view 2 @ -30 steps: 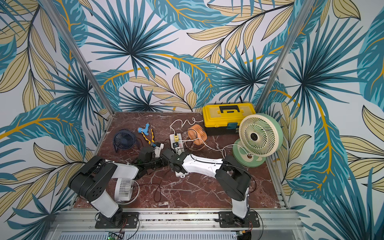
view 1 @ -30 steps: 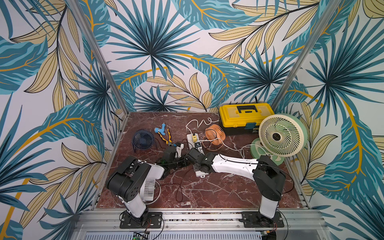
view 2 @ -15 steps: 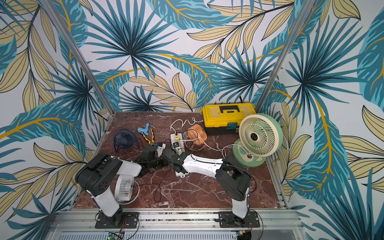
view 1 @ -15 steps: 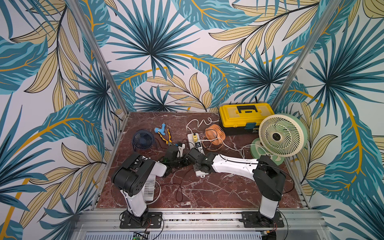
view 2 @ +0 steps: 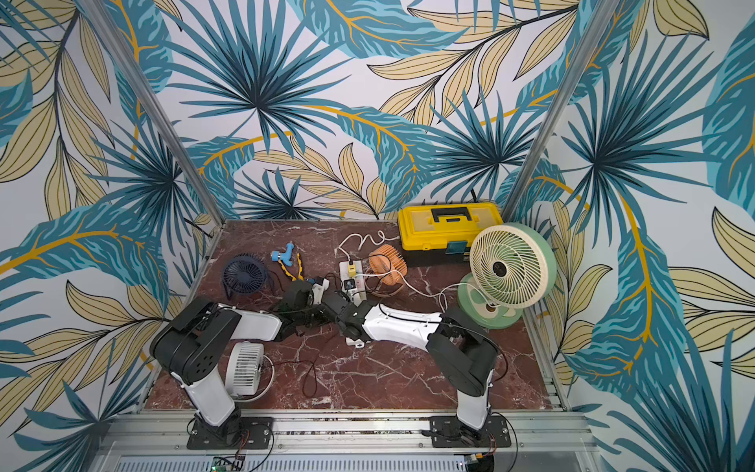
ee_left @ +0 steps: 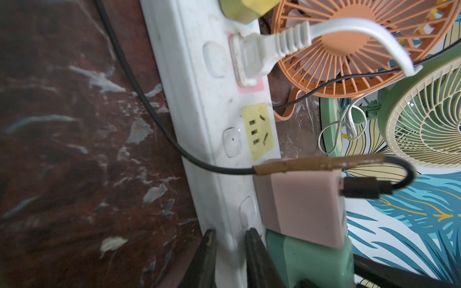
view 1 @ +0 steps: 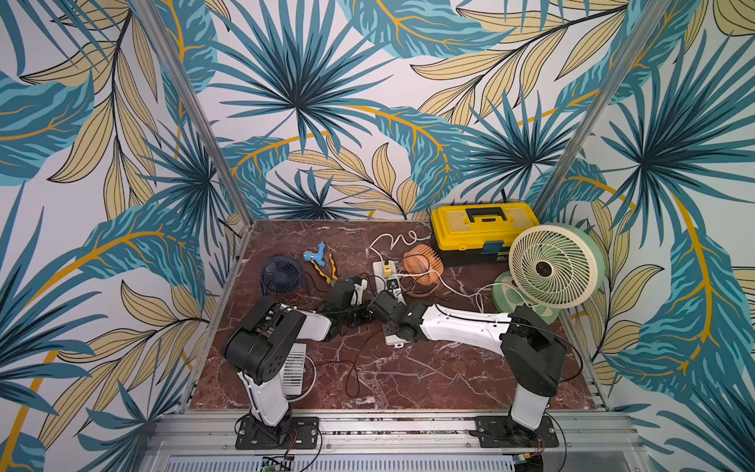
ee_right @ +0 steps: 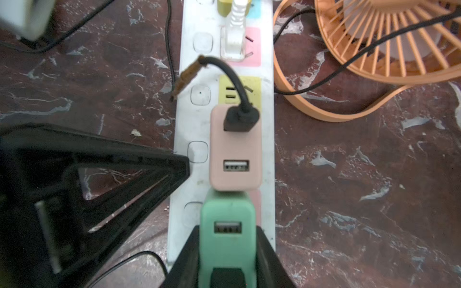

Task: Unplug the desk fan from the power strip
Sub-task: Remove the plug from the socket.

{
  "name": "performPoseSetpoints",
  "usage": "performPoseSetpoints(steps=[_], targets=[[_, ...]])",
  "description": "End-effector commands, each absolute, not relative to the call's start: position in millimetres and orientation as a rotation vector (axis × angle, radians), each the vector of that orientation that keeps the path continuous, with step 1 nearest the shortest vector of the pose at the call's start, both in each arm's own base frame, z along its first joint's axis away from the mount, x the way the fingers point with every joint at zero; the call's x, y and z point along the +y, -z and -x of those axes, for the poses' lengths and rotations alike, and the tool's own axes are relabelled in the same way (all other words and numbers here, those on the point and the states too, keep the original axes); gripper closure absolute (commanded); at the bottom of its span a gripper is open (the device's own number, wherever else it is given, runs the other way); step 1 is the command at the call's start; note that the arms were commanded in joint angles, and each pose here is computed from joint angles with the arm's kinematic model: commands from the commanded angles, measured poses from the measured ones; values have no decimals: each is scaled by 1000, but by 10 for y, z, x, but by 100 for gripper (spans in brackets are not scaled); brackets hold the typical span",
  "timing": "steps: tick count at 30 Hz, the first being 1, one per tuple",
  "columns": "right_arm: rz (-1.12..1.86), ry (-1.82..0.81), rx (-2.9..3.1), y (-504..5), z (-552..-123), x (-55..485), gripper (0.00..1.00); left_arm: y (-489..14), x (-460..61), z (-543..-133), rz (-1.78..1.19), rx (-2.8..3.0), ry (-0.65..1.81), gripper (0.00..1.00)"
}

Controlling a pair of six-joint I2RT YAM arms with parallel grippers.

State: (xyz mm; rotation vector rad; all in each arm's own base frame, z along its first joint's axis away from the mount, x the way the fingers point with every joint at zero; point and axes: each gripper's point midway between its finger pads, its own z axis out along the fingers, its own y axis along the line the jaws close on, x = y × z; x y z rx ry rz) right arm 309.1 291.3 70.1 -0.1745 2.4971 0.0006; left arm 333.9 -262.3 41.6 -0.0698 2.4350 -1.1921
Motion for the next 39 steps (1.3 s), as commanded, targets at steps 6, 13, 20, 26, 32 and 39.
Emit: performPoseSetpoints(steps=[6, 13, 20, 26, 32, 39], targets=[[146, -245, 2544, -640, -3029, 3067, 90, -163, -2593, -3200, 11, 2587, 1035, 75], [250, 111, 2484, -799, -3079, 2927, 91, -191, -2548, -3224, -1, 2599, 973, 75], [253, 79, 2473, -869, -3097, 2958, 91, -179, -2523, -3241, -24, 2626, 924, 74], [89, -164, 2536, -733, -3095, 2882, 92, -153, -2491, -3237, -21, 2645, 895, 74], [112, -125, 2540, -773, -3083, 2906, 92, -166, -2485, -3247, -36, 2652, 873, 74], [219, 87, 2502, -906, -3106, 2864, 92, -145, -2462, -3255, -27, 2664, 849, 74]])
